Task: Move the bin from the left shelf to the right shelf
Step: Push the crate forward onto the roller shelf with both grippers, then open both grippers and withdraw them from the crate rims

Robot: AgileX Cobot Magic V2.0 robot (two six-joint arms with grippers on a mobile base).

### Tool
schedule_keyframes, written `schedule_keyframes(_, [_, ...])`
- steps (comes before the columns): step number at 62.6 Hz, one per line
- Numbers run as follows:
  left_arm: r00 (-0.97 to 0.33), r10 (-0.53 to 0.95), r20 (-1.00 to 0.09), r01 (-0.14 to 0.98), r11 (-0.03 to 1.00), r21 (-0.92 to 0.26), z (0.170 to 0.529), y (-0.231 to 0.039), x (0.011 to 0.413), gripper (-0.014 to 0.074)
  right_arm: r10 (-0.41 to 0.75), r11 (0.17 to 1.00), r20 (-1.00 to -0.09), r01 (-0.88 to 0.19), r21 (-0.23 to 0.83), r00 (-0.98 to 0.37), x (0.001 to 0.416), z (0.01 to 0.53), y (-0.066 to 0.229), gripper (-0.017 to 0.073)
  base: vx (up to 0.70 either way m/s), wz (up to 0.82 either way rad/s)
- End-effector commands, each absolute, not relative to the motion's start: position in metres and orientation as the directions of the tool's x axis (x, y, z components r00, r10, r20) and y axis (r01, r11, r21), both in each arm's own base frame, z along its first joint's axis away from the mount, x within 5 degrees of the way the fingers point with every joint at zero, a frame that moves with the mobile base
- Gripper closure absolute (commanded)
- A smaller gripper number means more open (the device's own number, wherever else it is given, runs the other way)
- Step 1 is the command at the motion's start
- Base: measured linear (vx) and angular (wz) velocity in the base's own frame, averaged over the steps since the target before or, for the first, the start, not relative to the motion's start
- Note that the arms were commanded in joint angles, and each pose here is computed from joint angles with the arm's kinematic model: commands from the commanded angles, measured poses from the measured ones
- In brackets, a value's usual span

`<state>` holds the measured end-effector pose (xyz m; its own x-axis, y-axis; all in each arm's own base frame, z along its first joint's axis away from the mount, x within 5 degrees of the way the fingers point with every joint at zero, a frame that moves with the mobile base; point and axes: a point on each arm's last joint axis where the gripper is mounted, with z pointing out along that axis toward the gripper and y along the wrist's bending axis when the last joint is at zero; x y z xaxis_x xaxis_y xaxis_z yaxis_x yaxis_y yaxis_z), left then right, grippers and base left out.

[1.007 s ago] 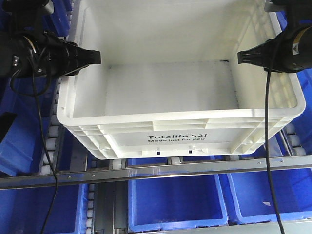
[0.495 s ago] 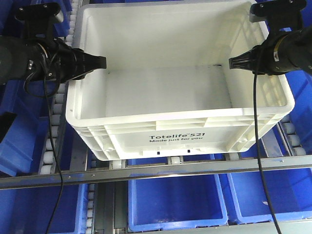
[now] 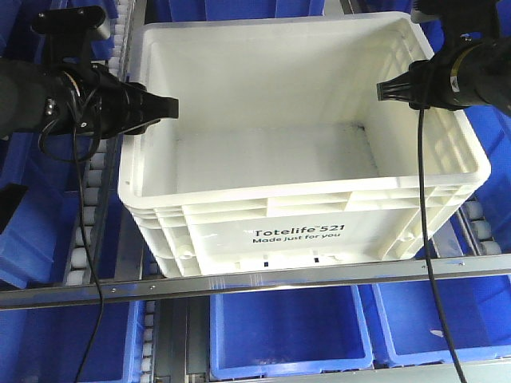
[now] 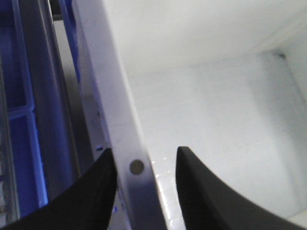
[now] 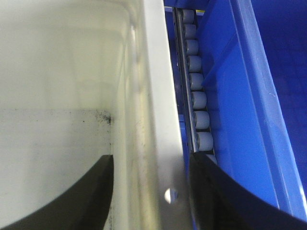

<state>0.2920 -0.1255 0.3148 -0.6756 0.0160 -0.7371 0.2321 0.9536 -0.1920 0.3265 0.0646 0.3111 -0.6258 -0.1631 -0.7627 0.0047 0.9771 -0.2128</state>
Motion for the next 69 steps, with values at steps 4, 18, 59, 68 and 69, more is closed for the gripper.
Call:
schedule_keyframes(4, [-0.548,-0.034,-0.836,0.275,0.936,-0.218,0.35,-0.127,0.289,0.0247,-0.179,0.974,-0.81,0.017,-0.227,-0.558,0.324,0.335,0.06,0.018,0.0,0.0])
schedule_keyframes(18, [-0.536,-0.032,-0.844,0.279,0.936,-0.213,0.357,-0.125,0.284,0.0173,-0.159,0.977,-0.814,0.031,-0.212,-0.558,0.318,0.341,0.058,0.0146,0.0,0.0])
schedule_keyframes(59, [-0.441,0.072,-0.894,0.342,0.935,-0.094,0.4,-0.082,0.189,0.0104,-0.122,0.992,-0.905,-0.076,-0.1,-0.408,0.219,0.424,0.043,-0.0031,0.0,0.0])
schedule_keyframes(68, [-0.404,0.075,-0.912,0.354,0.932,-0.08,0.392,-0.068,0.157,0.0104,-0.121,0.992,-0.905,-0.091,-0.091,-0.409,0.184,0.437,0.034,-0.0031,0.0,0.0])
schedule_keyframes(69, [-0.397,0.072,-0.915,0.356,0.931,-0.081,0.392,-0.066,0.153,0.0104,-0.121,0.991,-0.905,-0.095,-0.09,-0.407,0.179,0.438,0.033,-0.0031,0.0,0.0])
